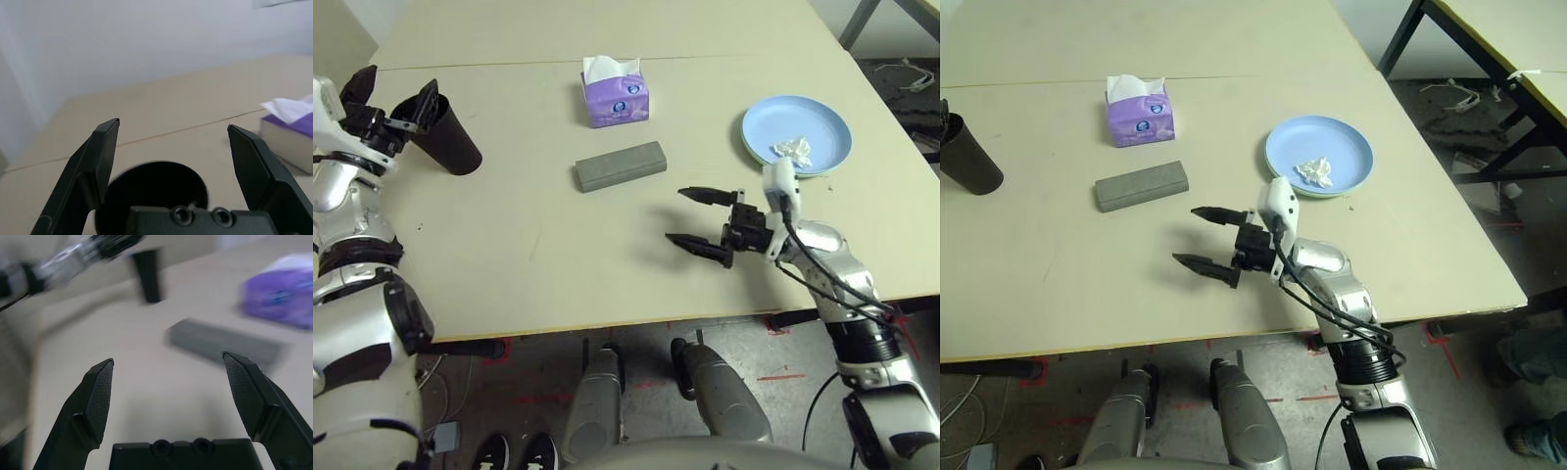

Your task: Organize and tidy the items on the table.

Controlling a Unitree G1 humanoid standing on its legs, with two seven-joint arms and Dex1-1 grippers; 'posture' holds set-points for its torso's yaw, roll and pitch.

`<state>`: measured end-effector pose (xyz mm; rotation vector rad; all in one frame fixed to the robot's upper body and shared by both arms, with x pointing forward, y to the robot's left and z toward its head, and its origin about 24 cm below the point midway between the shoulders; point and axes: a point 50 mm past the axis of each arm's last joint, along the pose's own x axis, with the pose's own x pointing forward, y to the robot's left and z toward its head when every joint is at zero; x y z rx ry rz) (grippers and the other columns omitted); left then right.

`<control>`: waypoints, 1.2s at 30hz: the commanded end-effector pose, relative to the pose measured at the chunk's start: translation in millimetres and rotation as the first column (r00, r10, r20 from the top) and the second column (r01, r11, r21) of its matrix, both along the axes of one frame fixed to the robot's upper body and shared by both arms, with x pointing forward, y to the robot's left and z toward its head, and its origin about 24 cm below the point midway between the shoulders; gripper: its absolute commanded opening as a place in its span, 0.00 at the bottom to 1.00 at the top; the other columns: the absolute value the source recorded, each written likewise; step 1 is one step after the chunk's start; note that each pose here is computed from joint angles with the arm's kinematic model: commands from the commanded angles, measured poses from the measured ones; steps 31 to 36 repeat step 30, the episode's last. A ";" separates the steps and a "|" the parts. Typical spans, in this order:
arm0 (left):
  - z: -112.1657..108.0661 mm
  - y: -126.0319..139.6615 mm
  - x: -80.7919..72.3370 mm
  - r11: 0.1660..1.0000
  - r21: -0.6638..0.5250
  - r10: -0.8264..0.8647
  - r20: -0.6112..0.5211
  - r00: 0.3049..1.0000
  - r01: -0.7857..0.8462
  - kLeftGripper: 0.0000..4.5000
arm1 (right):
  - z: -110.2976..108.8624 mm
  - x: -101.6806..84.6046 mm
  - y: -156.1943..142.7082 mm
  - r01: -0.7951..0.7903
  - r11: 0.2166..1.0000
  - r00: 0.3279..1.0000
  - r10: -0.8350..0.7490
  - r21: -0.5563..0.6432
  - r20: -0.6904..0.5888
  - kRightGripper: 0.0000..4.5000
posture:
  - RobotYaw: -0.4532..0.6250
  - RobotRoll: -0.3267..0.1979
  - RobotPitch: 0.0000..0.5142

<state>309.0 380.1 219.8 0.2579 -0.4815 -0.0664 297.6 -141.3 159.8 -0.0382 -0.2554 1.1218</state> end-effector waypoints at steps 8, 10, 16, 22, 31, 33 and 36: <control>-41.7 20.2 -98.6 0.997 -0.052 0.059 -0.114 0.992 -0.065 1.00 | 6.3 9.6 -125.0 0.642 0.762 0.756 -0.647 0.082 0.093 1.00 | 0.27 0.62 0.52; -52.7 17.0 -116.1 0.993 -0.063 0.093 -0.161 0.983 -0.104 1.00 | -4.2 5.1 -141.0 0.705 0.707 0.699 -0.707 0.058 0.110 1.00 | 0.28 0.62 0.53; -78.7 6.6 -136.2 0.983 -0.084 0.137 -0.277 0.951 -0.166 1.00 | -21.4 5.2 -143.4 0.756 0.652 0.644 -0.757 0.063 0.110 1.00 | 0.32 0.62 0.55; -71.1 10.8 -139.4 0.976 -0.091 0.170 -0.263 0.950 -0.199 1.00 | -18.9 9.1 -125.6 0.714 0.693 0.685 -0.721 0.103 0.107 1.00 | 0.35 0.62 0.57; -66.2 16.1 -131.6 0.974 -0.084 0.181 -0.257 0.949 -0.209 1.00 | -20.6 4.3 -120.6 0.706 0.700 0.692 -0.714 0.106 0.109 1.00 | 0.35 0.62 0.56; -66.2 16.1 -131.6 0.974 -0.084 0.181 -0.257 0.949 -0.209 1.00 | -20.6 4.3 -120.6 0.706 0.700 0.692 -0.714 0.106 0.109 1.00 | 0.35 0.62 0.56; -66.2 16.1 -131.6 0.974 -0.084 0.181 -0.257 0.949 -0.209 1.00 | -20.6 4.3 -120.6 0.706 0.700 0.692 -0.714 0.106 0.109 1.00 | 0.35 0.62 0.56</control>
